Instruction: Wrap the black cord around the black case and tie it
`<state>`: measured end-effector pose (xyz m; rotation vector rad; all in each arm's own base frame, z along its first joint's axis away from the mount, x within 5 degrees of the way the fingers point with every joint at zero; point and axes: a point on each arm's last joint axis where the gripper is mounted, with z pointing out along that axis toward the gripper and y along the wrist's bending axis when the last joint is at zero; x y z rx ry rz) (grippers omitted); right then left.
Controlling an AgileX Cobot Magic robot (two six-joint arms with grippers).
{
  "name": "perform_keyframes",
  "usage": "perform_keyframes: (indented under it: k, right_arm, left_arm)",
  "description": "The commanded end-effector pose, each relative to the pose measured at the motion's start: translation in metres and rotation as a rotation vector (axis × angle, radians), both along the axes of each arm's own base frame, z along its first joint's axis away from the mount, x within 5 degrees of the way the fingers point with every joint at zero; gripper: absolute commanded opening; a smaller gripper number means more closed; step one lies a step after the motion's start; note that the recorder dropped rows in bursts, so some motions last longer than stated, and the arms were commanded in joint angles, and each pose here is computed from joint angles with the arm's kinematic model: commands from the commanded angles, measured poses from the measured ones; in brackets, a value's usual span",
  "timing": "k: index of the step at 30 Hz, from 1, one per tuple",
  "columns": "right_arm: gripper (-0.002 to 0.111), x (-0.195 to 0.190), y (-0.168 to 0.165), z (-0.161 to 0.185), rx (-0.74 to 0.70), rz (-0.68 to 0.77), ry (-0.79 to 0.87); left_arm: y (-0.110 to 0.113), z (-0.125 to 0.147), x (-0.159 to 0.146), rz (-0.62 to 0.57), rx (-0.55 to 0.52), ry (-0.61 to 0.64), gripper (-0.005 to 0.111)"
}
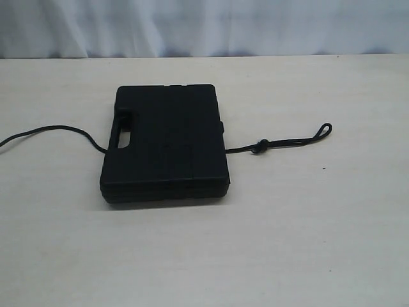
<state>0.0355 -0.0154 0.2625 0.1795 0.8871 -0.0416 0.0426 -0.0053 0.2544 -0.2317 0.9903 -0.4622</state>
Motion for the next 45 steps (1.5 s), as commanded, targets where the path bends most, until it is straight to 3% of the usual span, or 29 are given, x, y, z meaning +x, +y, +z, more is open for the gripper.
perform_keyframes:
  k: [1,3,6,9,13,18,25,29,33,38,45]
  right_arm:
    - [0.004,-0.011,-0.004,0.010,0.406,0.327,-0.273]
    - [0.004,-0.007,0.000,0.006,0.558,0.497,-0.238]
    - [0.004,0.007,0.020,-0.007,0.356,0.518,0.087]
    - [0.004,0.013,0.038,-0.001,0.159,0.586,0.290]
    - [0.004,0.035,0.051,0.026,0.098,0.690,0.489]
    - [0.004,0.081,0.074,0.045,0.072,0.971,0.743]
    - [0.004,0.125,0.090,0.053,0.196,1.315,0.793]
    - [0.004,0.147,0.090,0.036,0.185,1.282,0.841]
    - [0.004,0.165,0.085,0.027,0.108,1.154,0.947]
    - [0.004,0.192,0.063,0.047,-0.153,0.761,0.977]
    - [0.004,0.215,0.014,0.070,-0.290,0.123,0.941]
  left_arm:
    - [-0.001,-0.003,0.002,0.003,0.037,0.034,0.000]
    - [-0.001,-0.004,0.002,0.006,0.037,0.046,0.000]
    - [-0.001,-0.005,0.003,0.006,0.030,0.059,0.000]
    - [0.004,-0.007,0.006,0.035,-0.023,0.191,0.000]
    - [0.010,0.012,0.020,0.110,-0.005,0.413,0.000]
    - [0.012,0.024,0.066,0.094,0.033,0.699,0.000]
    - [-0.016,0.005,0.135,-0.038,0.335,1.190,0.000]
    - [-0.038,-0.001,0.156,-0.158,0.508,1.313,0.000]
    - [-0.045,0.004,0.169,-0.199,0.563,1.336,0.000]
    - [-0.047,0.022,0.179,-0.207,0.661,1.340,0.000]
    - [-0.050,0.038,0.207,-0.202,0.772,1.409,0.000]
